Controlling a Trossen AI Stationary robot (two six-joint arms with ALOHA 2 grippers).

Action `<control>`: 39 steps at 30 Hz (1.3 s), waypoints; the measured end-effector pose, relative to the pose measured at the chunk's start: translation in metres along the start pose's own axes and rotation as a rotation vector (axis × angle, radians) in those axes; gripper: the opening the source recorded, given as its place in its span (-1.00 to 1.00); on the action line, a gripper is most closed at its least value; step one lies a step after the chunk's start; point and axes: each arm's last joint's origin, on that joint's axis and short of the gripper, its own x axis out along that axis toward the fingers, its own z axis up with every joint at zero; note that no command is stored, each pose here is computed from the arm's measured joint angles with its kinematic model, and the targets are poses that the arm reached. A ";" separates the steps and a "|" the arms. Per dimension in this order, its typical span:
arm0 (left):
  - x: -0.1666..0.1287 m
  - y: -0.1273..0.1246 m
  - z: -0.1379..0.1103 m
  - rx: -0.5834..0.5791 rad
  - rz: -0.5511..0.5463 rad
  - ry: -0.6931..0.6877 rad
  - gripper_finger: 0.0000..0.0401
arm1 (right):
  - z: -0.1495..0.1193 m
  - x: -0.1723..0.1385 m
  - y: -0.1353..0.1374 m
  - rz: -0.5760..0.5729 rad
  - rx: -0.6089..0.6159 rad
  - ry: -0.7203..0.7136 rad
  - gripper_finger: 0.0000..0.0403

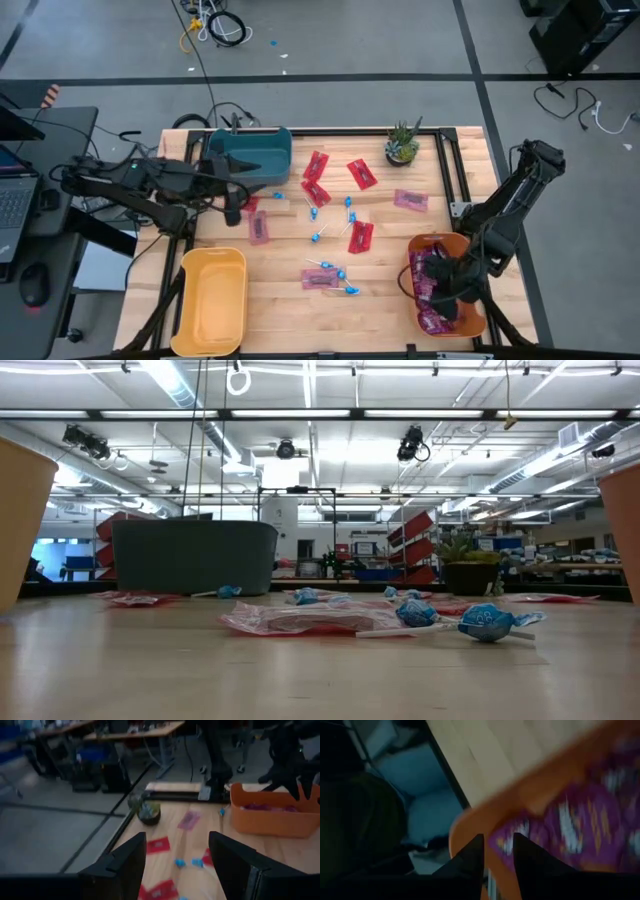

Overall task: Sort candy
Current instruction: Put the red candy into the yellow bin

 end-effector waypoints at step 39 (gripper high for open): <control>0.001 -0.023 -0.090 0.002 -0.273 0.418 0.09 | 0.158 -0.042 -0.021 -0.164 -0.646 -0.719 -0.56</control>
